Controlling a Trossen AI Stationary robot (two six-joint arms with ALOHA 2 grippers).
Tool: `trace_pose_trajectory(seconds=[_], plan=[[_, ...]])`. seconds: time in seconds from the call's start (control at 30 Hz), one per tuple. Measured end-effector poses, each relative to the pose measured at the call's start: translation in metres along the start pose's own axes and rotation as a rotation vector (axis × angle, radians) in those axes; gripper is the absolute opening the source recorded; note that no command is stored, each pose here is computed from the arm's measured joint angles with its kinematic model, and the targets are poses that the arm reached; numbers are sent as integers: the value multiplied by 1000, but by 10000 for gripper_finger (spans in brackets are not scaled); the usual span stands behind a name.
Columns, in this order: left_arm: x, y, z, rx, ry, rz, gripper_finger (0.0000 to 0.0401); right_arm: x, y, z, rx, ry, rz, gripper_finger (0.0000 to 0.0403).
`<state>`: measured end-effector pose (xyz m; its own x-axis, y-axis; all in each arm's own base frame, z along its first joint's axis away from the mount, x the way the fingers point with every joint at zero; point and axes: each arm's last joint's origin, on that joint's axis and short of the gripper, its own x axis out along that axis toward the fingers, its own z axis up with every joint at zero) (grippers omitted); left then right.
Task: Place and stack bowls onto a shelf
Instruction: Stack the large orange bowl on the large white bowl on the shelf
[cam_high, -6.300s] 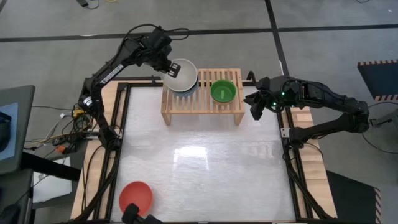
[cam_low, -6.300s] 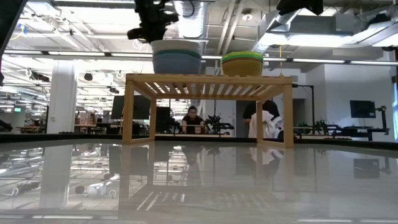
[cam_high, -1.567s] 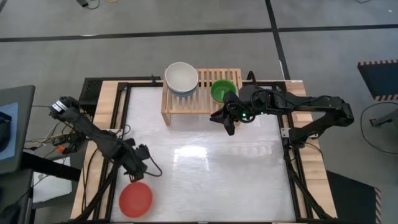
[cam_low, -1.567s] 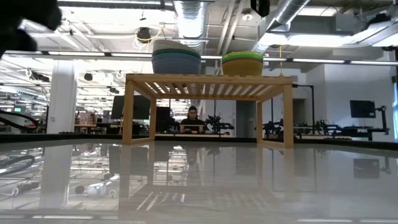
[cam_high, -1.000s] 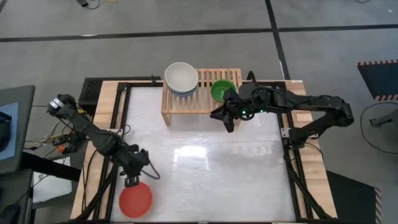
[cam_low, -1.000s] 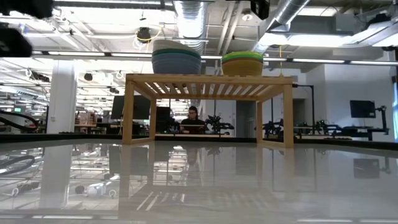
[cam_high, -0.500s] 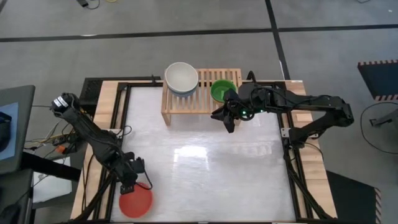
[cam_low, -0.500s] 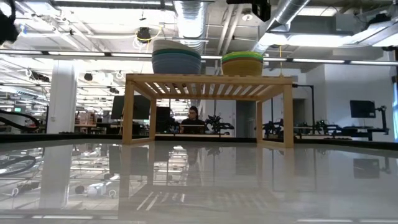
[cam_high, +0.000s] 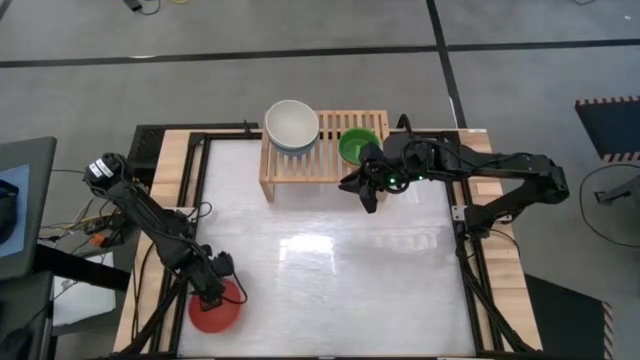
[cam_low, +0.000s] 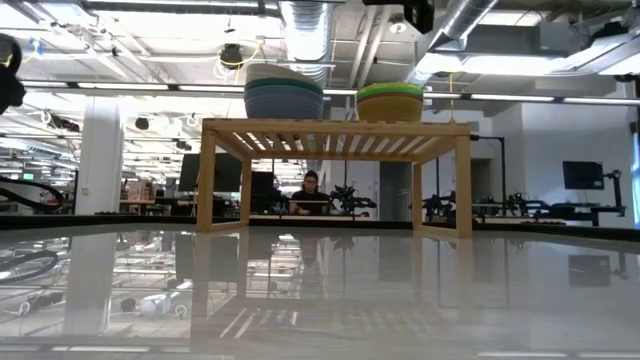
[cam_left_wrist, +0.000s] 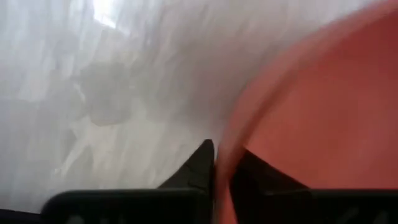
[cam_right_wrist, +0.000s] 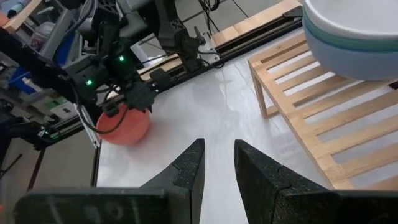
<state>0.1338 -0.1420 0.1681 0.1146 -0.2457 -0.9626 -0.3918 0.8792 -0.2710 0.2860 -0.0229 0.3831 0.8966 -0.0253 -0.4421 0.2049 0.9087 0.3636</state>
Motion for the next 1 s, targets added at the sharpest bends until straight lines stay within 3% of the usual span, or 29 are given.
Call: trace_pose_trajectory(seconds=[0.23,0.43,0.63,0.8,0.9,1.0], plan=[[-35,-7,16,-76,-56,11,1,-1,-10,5,30,-21,-26,111],[-129,-4,45,-153,-344,82,0,-4,-13,5,39,-15,-37,111],[-248,37,61,-491,-794,248,0,-5,-18,7,25,-20,-54,111],[-308,73,84,-548,-1068,364,0,-3,-28,10,33,-25,-85,111],[-332,91,108,-541,-1235,388,0,-4,-34,12,29,-37,-101,111],[-343,112,132,-535,-1314,382,0,-5,-40,14,38,-41,-120,111]])
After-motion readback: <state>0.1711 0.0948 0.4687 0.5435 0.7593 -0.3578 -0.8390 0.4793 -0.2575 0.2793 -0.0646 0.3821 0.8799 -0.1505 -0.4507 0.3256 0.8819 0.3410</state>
